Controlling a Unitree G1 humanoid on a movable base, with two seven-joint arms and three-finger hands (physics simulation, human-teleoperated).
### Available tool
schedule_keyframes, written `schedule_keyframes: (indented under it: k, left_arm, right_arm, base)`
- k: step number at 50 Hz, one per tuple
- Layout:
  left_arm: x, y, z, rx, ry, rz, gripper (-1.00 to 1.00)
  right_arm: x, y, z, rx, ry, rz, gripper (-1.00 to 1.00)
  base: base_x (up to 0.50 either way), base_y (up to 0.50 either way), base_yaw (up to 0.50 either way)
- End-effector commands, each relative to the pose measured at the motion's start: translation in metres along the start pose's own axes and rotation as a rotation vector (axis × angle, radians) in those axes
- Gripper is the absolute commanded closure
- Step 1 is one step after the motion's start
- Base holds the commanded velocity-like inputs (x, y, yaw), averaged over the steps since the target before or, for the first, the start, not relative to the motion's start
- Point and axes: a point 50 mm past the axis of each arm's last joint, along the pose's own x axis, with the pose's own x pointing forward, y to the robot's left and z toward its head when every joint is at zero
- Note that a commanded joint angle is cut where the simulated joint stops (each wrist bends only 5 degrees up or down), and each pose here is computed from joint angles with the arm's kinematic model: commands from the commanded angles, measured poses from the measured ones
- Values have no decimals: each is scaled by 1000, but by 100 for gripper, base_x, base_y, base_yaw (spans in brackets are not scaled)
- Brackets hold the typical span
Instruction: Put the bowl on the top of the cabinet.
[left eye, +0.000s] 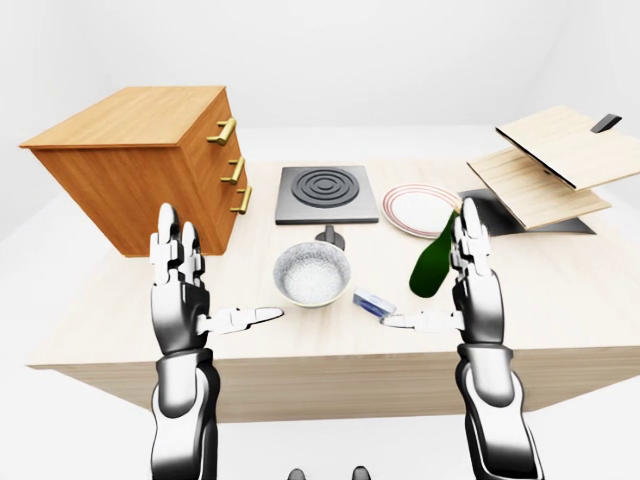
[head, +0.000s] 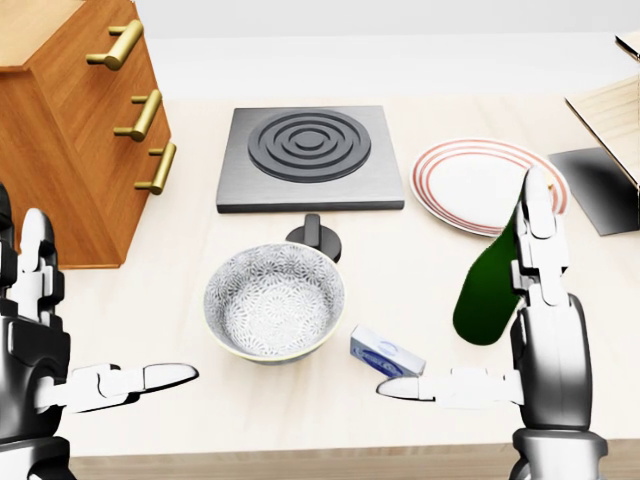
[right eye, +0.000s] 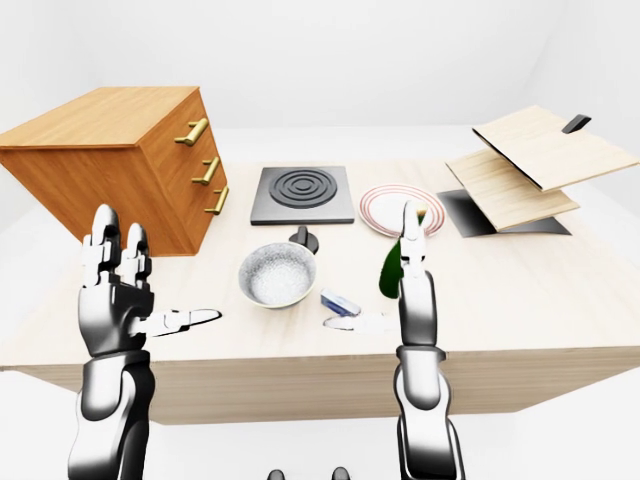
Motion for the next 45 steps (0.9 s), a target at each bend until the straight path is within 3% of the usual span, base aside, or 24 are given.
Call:
schedule_keyframes:
  k: [1,14,27,31,33,38,40,43,45]
  left_arm:
    - [0,1,1,-1,-4,2,-100]
    - [-1,0,-3,0,15,1,-100]
    - [-1,0,-2,-1,12,-2,-100]
    - [-1,0,-4,-1,17,-2,-100]
    - [-1,0,-3,-2,13,-4,-100]
    - [-1,0,-3,-2,15,-2,-100]
    - [-1,0,-2,-2,12,-3,-100]
    - [0,0,-2,-2,10,0,-100]
    - [0,0,-3,-2,14,0,-100]
  right_arm:
    - [1,-1,5,-3,-22,-4,-100]
    - [3,-3,8,1,-38,-4,-100]
    - [0,0,-15,-9,59,-3,-100]
    - [2,-1,-2,1,6,-2,-100]
    - [0,1,-14,-6,54,-1,-100]
    - [2,-1,-2,3,4,1,-100]
    - [0,1,-13,-3,50,0,-100]
    - [3,-1,0,4,-5,-1,-100]
    - [1,1,-11,-3,43,-2,-100]
  base:
    - [0,50,0]
    - [0,50,0]
    - [0,50,0]
    - [0,50,0]
    - [0,50,0]
    - [0,50,0]
    - [0,50,0]
    - [0,50,0]
    - [0,50,0]
